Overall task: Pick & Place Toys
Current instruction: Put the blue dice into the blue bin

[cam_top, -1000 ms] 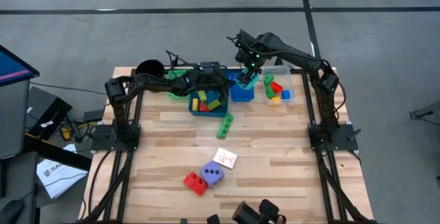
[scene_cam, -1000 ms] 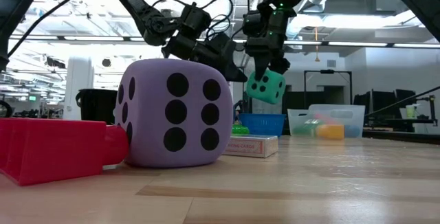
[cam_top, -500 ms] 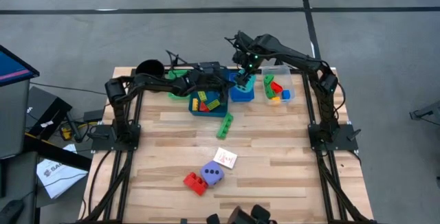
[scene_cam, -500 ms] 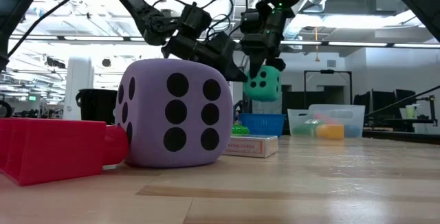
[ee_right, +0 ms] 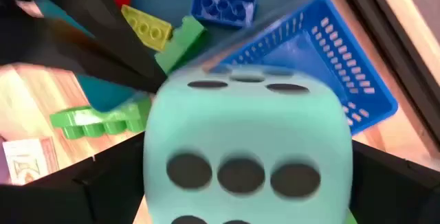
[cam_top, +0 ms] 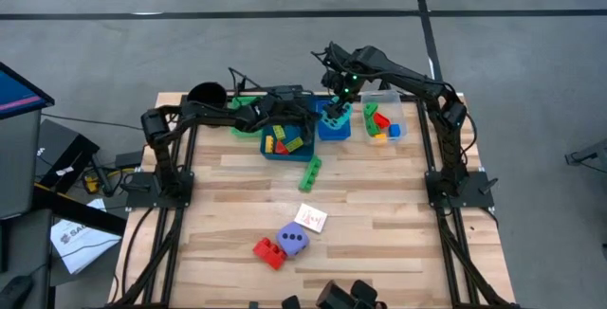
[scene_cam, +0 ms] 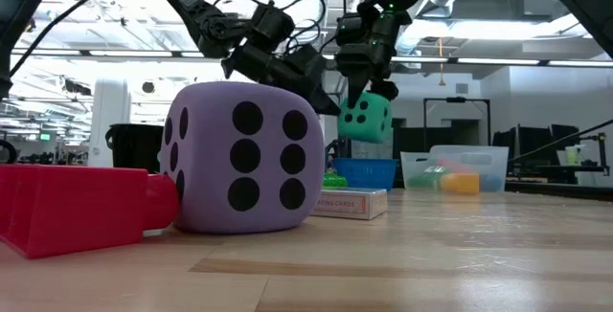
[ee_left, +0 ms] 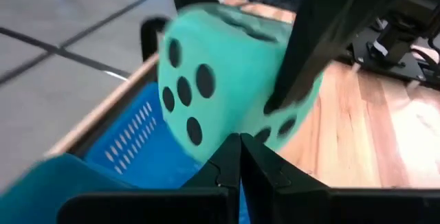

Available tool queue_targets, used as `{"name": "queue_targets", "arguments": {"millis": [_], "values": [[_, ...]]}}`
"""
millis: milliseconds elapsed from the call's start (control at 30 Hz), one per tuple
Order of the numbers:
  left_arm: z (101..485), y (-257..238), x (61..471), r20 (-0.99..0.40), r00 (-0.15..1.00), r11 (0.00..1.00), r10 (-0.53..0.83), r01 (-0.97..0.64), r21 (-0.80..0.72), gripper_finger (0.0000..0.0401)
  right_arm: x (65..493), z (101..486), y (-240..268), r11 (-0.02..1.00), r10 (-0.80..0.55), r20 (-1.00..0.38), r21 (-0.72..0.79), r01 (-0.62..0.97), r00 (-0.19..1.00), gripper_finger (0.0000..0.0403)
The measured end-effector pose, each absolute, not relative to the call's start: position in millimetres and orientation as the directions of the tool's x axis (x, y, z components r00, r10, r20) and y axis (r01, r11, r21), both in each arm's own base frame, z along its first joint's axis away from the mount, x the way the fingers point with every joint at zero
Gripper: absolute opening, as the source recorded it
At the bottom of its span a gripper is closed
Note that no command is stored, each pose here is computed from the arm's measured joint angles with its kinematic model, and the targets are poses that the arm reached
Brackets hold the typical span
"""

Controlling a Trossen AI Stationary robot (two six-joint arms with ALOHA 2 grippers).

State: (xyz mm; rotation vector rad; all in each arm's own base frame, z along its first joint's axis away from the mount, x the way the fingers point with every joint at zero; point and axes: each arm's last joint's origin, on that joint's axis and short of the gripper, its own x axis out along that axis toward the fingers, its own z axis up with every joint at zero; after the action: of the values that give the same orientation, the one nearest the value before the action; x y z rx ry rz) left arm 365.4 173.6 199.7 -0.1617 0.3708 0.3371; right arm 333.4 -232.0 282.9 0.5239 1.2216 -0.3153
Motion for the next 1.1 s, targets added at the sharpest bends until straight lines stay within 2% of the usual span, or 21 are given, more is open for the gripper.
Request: {"name": "queue_targets", "arguments": {"millis": [133, 833, 1100], "values": [[212, 174, 363, -0.34, 0.88, 0.93, 0.332, -0.366, -0.036, 0.0, 333, 283, -232, 0.84, 0.044, -0.947, 0.207, 0.501, 0.317, 0.04], [250, 169, 361, -0.126, 0.932, 0.937, 0.339, -0.347, -0.045, 0.0, 337, 282, -231, 0.846, 0.035, -0.944, 0.202, 0.493, 0.327, 0.04], [219, 173, 369, -0.232, 0.917, 0.933, 0.326, -0.351, -0.078, 0.0, 343, 282, -224, 0.858, 0.039, -0.94, 0.205, 0.471, 0.338, 0.04]]}}
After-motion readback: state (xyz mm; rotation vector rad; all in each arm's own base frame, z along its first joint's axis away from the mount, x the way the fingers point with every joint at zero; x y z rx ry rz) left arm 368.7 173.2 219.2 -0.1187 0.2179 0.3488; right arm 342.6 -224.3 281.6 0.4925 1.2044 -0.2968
